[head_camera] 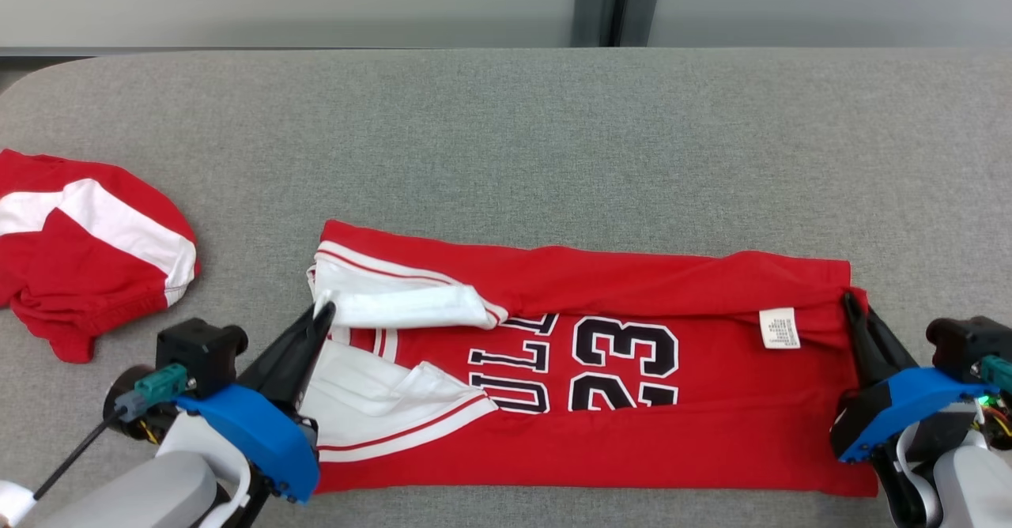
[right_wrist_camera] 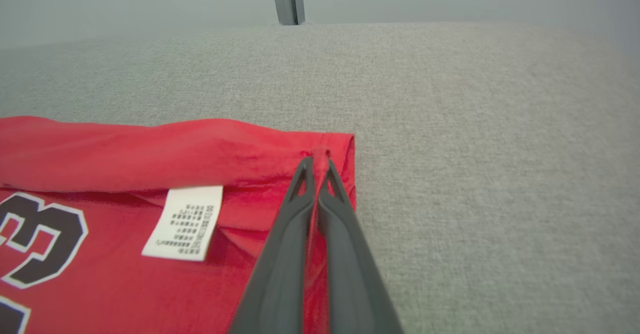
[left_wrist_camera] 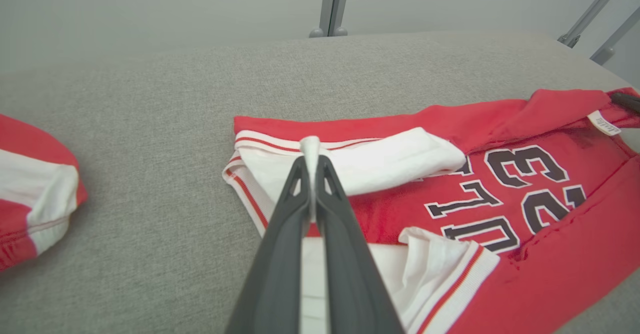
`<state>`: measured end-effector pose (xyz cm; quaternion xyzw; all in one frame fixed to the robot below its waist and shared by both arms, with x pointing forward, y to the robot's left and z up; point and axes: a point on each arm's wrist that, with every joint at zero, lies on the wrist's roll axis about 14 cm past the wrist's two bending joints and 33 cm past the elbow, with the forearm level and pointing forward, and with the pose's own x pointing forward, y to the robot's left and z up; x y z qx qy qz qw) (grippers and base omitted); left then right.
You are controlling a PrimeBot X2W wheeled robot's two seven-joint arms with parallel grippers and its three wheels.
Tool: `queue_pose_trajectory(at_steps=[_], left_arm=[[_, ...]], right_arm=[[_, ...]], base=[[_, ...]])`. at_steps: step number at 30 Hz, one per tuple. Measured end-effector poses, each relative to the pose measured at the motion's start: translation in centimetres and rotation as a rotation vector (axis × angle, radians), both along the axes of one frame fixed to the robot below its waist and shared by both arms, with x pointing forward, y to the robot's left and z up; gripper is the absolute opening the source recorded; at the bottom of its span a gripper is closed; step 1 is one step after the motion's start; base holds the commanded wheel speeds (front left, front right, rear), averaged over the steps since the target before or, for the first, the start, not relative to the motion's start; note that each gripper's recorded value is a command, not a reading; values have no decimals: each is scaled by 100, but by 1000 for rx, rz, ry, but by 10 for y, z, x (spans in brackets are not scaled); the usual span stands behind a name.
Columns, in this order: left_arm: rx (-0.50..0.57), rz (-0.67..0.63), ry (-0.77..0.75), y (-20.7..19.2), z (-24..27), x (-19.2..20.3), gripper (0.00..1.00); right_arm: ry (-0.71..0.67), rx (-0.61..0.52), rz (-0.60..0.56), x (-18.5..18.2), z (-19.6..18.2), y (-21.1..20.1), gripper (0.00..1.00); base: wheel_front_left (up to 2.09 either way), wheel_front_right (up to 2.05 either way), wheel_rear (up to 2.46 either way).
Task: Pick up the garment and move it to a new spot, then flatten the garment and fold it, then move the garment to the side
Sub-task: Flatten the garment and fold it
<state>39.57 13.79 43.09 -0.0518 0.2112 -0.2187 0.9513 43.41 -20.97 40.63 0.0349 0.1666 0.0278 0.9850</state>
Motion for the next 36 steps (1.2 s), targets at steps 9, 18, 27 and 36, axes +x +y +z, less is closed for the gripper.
queue_pose_trajectory(at_steps=[9,18,27,36], left_arm=[[-33,41,29,-2,-7,-22,100],[-49,129,-97,6,21,-10,100],[-5,261,-299,28,56,1,100],[34,418,-421,60,73,2,100]], right_arm=[[10,29,-19,-17,-3,1,100],[-85,29,-28,-13,26,-4,100],[-63,3,-46,-11,28,-13,100],[63,17,-66,-18,-6,-8,100]], base=[[0,0,0],[0,0,0],[0,0,0],[0,0,0]])
